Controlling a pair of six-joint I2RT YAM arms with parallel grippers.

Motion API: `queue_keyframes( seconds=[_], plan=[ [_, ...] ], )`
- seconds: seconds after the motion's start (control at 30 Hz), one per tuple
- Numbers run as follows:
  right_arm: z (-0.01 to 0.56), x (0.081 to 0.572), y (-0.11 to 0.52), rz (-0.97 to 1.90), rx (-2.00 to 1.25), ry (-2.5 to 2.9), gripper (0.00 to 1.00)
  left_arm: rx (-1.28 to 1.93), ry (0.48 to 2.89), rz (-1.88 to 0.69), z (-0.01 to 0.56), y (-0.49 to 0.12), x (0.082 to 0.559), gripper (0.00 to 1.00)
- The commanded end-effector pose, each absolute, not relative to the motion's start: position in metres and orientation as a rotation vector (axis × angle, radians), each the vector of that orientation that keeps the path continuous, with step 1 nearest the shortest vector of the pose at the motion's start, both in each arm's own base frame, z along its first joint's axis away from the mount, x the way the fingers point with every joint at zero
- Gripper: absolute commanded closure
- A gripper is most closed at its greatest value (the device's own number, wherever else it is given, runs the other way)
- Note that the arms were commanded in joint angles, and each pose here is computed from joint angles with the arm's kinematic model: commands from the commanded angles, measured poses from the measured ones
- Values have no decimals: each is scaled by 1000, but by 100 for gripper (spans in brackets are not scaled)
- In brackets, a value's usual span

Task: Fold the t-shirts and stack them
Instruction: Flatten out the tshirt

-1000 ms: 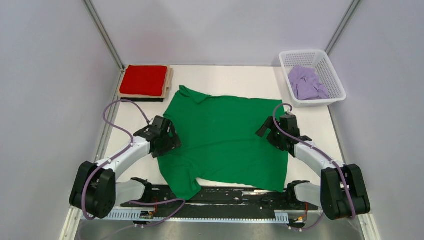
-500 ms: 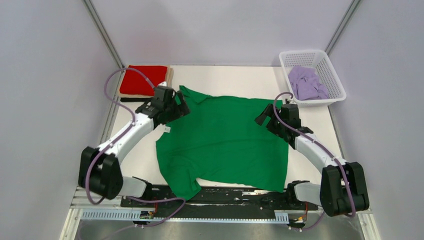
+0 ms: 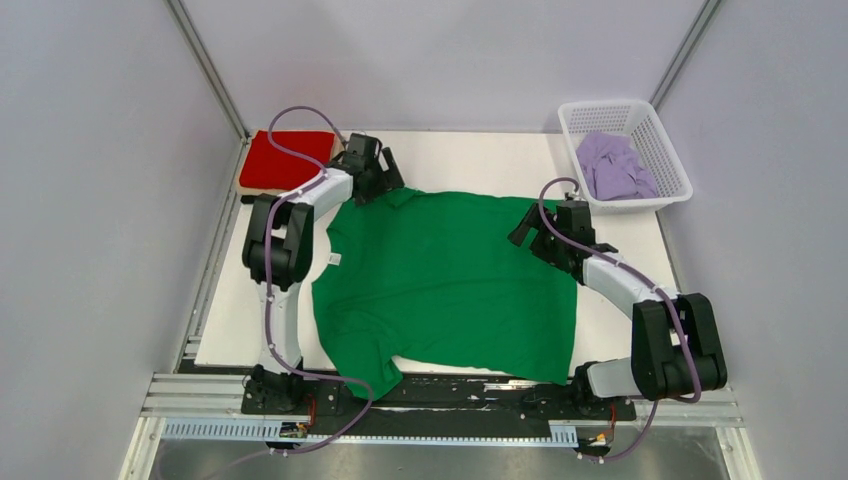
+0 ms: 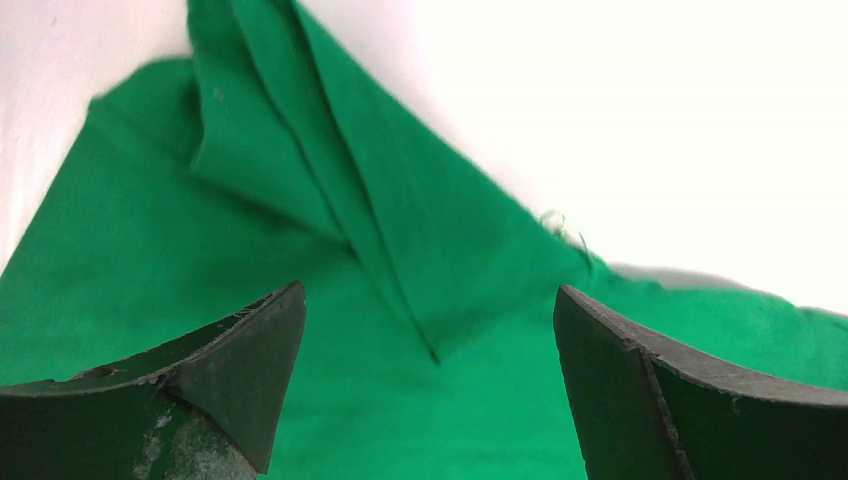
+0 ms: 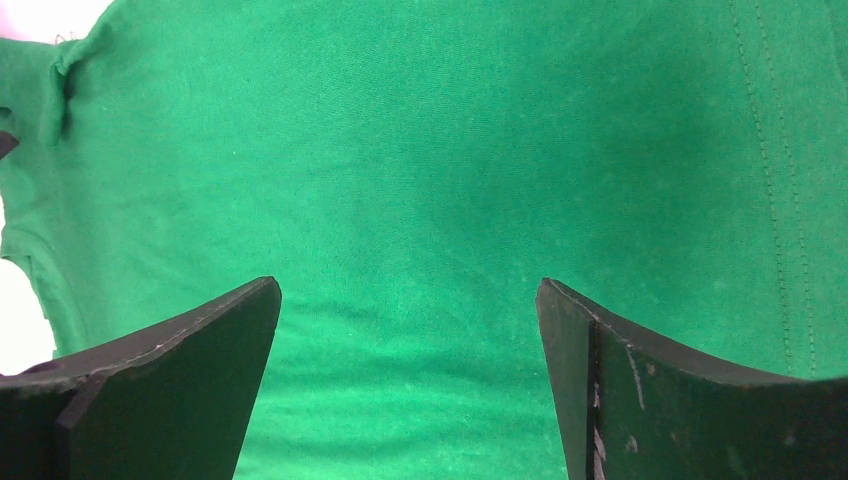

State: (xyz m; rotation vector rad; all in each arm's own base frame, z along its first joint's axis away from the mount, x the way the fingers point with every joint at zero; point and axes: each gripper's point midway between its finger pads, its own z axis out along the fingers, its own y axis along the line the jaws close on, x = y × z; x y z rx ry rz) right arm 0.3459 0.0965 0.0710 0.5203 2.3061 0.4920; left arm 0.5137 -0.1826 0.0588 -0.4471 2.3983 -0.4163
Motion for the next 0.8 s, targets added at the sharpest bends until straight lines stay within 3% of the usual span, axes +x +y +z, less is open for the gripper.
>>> queue_keyframes(
  seconds=[0.0, 0.27, 0.77],
  plan=[
    [90, 368, 94, 481, 479, 2227, 0, -406, 2296, -476, 77, -194, 553, 0],
    [86, 365, 93, 479, 489, 2237, 0, -407, 2332, -535, 44, -208, 568, 0],
    [37, 363, 107, 531, 486, 2389, 0, -405, 2262, -647, 83, -219, 569, 0]
  ],
)
